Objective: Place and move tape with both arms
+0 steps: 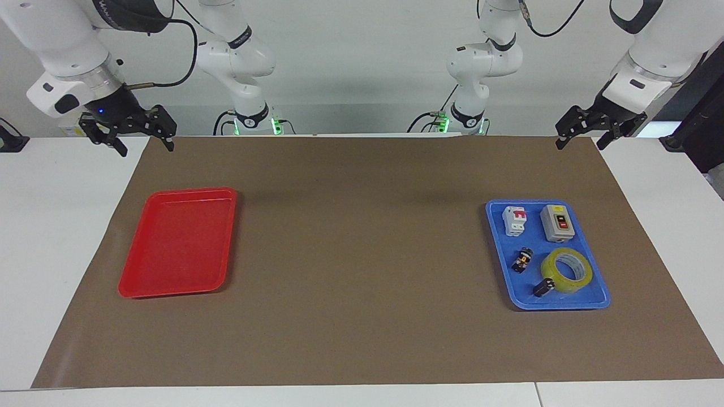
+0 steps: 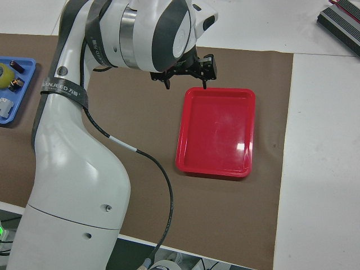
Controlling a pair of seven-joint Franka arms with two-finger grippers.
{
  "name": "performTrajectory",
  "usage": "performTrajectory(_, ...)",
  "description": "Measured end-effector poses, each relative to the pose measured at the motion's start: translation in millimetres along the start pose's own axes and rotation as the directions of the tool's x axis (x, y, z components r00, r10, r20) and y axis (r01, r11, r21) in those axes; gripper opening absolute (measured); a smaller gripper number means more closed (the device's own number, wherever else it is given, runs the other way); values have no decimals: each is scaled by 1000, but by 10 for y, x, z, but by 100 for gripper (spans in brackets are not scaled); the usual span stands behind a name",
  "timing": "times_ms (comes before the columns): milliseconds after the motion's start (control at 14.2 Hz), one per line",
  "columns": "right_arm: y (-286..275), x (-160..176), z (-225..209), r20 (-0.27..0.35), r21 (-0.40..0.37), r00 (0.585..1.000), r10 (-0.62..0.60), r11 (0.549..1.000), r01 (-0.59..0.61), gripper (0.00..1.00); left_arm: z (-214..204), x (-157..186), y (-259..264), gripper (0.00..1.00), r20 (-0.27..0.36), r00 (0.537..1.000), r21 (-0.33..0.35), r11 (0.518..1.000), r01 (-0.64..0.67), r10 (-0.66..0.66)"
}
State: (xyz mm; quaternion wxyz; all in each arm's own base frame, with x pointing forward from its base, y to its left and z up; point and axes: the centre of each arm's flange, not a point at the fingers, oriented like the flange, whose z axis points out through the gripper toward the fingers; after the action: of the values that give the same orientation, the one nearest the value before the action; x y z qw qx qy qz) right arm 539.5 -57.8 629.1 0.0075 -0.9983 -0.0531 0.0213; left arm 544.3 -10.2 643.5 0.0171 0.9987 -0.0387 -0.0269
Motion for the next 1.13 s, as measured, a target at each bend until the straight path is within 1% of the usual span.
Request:
performTrajectory(845,1,0,0,0,0,1000,0,1000,0,100,-5,-3,-41,100,-3,1000,0,1000,11,-11)
performTrajectory(986,-2,0,0,0,0,1000,0,1000,0,100,-13,10,-39,100,-14,1000,1,1000,10,-10)
performTrajectory(1127,-2,0,0,0,0,1000,0,1000,0,100,-16,50,-44,100,-45,999,3,1000,10,-10)
